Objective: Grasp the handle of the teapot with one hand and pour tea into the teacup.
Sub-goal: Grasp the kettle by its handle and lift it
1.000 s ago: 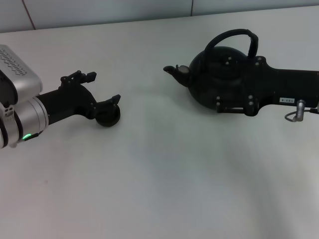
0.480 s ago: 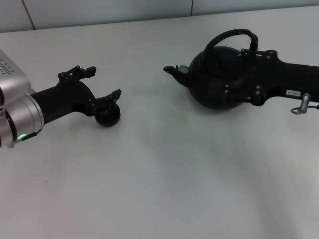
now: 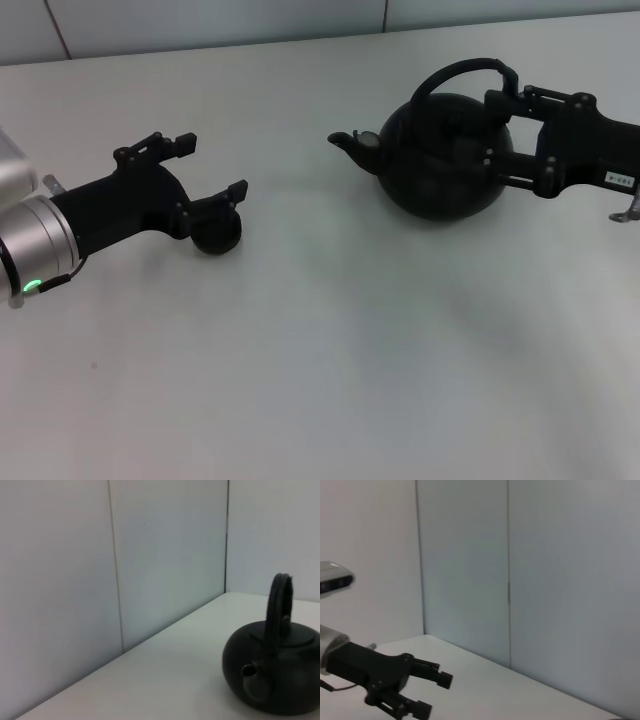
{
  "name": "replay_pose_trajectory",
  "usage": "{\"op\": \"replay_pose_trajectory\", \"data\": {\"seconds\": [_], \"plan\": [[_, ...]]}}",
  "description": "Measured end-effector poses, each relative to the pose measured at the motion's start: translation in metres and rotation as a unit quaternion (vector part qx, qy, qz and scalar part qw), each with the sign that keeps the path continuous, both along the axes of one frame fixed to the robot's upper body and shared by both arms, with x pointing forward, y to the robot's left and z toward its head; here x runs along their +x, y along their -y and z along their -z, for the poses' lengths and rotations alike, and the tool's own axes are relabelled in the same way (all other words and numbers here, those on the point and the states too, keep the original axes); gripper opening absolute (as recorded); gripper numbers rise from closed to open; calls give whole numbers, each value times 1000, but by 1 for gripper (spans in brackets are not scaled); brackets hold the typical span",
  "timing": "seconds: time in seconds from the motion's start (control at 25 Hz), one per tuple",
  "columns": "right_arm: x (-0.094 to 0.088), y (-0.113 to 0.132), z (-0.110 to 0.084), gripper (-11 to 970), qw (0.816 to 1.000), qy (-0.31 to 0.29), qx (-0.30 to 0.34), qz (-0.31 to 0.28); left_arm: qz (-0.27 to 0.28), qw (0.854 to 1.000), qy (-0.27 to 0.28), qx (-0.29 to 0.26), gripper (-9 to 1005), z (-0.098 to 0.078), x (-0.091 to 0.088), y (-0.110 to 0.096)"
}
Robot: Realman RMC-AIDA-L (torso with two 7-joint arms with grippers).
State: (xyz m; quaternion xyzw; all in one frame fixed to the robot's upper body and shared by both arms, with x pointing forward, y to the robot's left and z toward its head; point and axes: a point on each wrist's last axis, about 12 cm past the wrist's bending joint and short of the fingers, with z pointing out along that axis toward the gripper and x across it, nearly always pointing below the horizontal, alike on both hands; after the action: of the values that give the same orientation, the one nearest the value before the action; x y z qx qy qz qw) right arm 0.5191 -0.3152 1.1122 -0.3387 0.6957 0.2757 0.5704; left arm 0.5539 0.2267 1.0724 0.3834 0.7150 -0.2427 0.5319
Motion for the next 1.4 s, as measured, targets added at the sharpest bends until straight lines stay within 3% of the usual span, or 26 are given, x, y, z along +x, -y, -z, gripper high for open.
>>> {"op": "replay_pose_trajectory", "data": {"seconds": [0.6,1.04,1.4], "plan": [[-17,27,18,701,997,-26,3,79,26,1000,10,-13,870,-6,-10,0],[-6,38,29,697,987,-37,11,155,28,999,12,-16,870,-7,-13,-3],[1,39,32,693,983,-23,25,178,24,999,12,-18,870,-7,-16,-5]]}}
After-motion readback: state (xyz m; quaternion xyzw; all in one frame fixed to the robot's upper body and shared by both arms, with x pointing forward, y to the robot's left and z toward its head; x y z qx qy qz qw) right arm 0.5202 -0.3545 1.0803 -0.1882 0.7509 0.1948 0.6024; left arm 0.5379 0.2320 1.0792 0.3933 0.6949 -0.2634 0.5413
